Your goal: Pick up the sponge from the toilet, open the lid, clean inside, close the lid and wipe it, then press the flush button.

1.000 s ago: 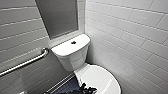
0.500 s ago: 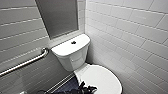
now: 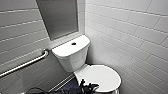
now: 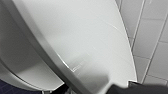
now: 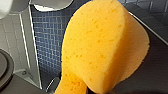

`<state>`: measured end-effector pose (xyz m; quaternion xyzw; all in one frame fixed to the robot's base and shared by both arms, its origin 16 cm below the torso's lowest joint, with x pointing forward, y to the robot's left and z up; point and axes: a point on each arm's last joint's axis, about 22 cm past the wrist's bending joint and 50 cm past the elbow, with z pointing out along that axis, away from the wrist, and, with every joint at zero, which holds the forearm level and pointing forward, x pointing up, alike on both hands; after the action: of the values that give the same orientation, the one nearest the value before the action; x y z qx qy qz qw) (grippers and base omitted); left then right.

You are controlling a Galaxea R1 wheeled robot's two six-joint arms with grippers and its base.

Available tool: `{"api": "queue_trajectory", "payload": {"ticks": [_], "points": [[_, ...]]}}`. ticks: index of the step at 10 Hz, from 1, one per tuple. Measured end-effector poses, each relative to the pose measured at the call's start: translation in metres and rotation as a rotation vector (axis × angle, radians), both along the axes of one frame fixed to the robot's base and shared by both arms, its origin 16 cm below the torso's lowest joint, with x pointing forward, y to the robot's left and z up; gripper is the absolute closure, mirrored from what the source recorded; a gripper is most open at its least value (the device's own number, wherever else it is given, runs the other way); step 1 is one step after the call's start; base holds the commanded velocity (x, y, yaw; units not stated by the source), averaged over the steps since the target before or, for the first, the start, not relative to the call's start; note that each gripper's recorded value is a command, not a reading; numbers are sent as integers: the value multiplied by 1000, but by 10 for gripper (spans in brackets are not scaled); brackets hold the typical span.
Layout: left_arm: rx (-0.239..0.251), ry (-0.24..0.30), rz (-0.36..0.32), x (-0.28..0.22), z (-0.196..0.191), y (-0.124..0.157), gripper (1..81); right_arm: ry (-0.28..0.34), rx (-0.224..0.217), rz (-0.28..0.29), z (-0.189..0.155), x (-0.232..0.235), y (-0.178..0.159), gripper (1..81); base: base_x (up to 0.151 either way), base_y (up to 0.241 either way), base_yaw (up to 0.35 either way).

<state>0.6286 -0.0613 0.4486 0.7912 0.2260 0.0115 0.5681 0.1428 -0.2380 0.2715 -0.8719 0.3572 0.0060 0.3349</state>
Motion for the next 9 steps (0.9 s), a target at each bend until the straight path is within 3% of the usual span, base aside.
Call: {"api": "queue_trajectory", "payload": {"ticks": [4,7,9], "points": [[-111,191,188,22,38,37,10,-1,0,0,0,0,0,811,0,0,0],[-150,316,263,25,33,46,10,-1,0,0,0,0,0,811,0,0,0],[-137,346,281,34,24,54,10,-1,0,0,0,0,0,811,0,0,0]]}}
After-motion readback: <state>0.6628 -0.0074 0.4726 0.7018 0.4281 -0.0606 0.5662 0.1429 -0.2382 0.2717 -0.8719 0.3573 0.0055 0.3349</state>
